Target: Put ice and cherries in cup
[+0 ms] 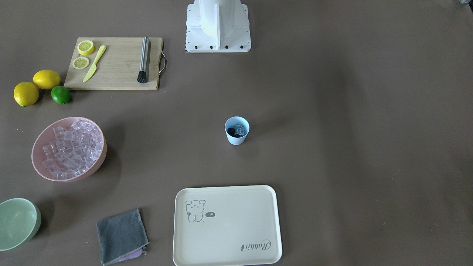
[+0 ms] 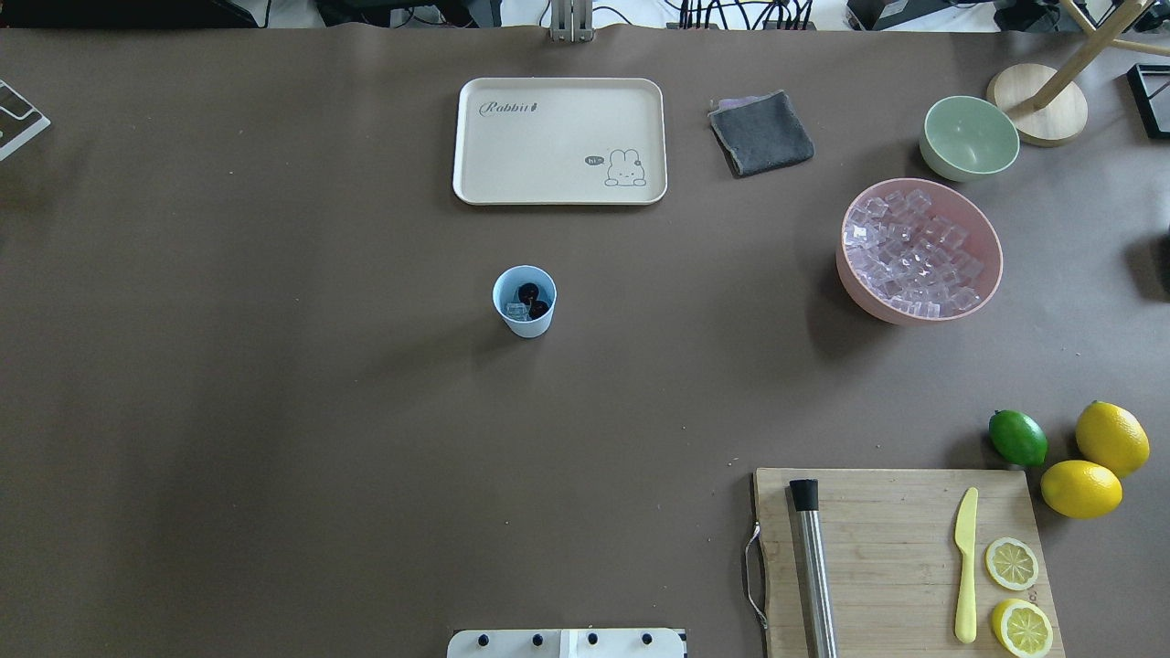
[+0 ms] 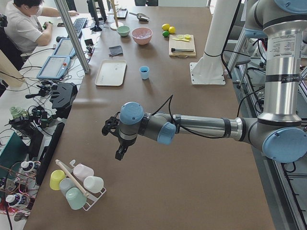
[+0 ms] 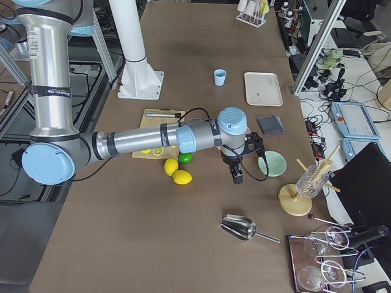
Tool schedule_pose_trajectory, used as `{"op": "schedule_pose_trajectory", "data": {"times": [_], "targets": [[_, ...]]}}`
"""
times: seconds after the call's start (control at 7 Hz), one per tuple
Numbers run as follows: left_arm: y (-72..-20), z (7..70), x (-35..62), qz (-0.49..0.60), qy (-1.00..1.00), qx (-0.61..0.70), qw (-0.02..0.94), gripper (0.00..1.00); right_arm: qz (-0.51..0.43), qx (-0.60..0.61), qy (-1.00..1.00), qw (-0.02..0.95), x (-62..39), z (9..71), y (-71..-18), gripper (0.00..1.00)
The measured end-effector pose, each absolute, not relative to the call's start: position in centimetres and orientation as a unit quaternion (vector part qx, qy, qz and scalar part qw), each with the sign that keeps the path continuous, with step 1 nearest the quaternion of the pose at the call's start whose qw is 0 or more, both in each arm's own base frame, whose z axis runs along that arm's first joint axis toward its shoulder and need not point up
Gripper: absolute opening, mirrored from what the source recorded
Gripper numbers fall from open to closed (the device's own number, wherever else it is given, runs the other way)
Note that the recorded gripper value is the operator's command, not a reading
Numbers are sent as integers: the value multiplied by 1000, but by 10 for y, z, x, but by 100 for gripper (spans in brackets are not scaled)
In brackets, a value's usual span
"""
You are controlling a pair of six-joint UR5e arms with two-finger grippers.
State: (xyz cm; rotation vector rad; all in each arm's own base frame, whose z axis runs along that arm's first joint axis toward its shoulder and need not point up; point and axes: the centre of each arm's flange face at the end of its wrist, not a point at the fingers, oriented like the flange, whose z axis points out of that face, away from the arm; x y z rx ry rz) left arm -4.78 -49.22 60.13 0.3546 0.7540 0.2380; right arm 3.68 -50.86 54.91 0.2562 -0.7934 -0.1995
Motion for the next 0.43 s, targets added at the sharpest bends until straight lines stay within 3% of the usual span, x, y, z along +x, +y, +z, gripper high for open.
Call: {"op": "schedule_pose_trajectory", "data": {"times": [0.43], "targets": [[-490, 601, -47, 115, 365, 172, 908, 98, -77, 127, -397, 906, 56, 522, -527, 99]]}}
